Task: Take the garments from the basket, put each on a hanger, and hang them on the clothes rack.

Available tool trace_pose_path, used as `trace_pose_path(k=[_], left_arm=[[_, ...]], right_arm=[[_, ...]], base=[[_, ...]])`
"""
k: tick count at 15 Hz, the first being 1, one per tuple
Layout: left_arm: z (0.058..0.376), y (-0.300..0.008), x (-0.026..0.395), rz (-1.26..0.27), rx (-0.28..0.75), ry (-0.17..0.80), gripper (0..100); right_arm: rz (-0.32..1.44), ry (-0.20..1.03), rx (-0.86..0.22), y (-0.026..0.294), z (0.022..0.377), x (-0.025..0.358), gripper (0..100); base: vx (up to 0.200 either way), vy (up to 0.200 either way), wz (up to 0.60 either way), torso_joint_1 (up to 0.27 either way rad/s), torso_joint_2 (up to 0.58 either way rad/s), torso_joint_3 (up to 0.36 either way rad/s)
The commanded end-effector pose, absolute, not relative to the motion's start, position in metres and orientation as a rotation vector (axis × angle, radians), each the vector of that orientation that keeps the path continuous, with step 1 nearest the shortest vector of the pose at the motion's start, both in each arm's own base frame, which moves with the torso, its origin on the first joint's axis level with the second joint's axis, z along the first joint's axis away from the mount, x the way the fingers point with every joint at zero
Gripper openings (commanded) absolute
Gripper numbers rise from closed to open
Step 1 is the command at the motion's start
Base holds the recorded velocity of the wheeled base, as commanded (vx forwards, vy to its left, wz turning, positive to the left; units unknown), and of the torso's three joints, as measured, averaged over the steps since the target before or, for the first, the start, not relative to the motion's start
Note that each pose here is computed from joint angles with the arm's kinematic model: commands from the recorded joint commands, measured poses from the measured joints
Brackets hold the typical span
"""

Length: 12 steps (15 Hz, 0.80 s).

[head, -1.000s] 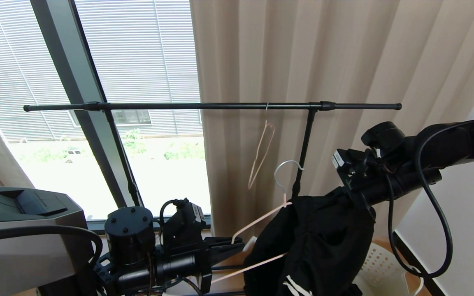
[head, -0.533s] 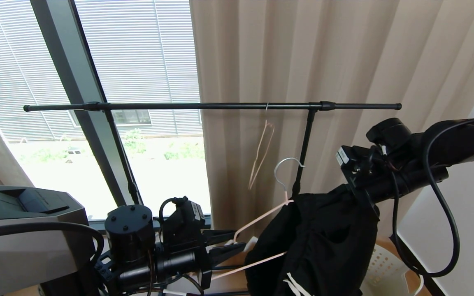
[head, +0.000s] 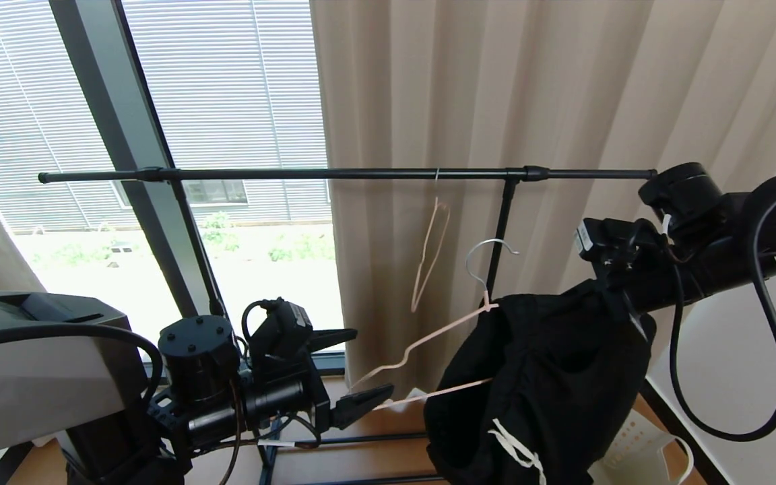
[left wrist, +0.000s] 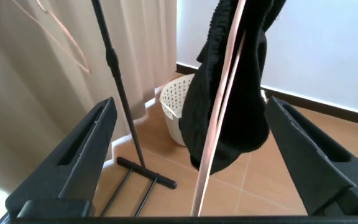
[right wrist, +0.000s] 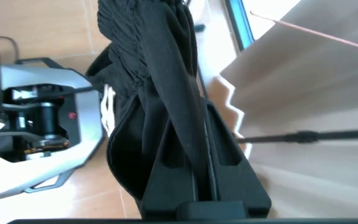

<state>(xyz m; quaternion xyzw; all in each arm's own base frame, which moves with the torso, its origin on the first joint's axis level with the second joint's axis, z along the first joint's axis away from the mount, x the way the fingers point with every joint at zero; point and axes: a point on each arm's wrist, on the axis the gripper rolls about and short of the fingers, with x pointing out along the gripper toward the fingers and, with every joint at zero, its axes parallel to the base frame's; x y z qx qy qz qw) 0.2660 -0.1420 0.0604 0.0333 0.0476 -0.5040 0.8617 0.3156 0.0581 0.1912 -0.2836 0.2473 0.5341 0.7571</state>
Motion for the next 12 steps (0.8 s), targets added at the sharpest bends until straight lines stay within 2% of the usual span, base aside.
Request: trace_pose_path(k=[1, 3, 6, 9, 12], left_arm=[[0.066, -0.135, 0.274, -1.022, 0.037, 0.087, 100], [0.069, -0.139, 0.277, -1.018, -0.015, 0.096, 100], [0.063, -0.162, 0.283, -0.923, -0.021, 0.091, 100], [0.071, -0.175, 0.286, -0.872, -0.015, 0.038, 100], [0.072, -0.195, 0.291, -0.775, -0.003, 0.080, 100]], right_arm=[[1.089, 0.503, -0.657, 0.053, 0.206, 0.312, 0], [1.011, 0.501, -0.675, 0.054, 0.212, 0.314, 0], [0.862, 0.489, -0.710, 0.066, 0.224, 0.314, 0], [0.819, 0.454, -0.738, 0.071, 0.238, 0.301, 0], [0.787, 0.425, -0.743, 0.071, 0.246, 0.290, 0]], base=[[0.000, 0.000, 0.00, 0.000, 0.00, 0.000], [0.000, 0.000, 0.00, 0.000, 0.00, 0.000], [0.000, 0.000, 0.00, 0.000, 0.00, 0.000], [0.000, 0.000, 0.00, 0.000, 0.00, 0.000], [0.000, 0.000, 0.00, 0.000, 0.00, 0.000]])
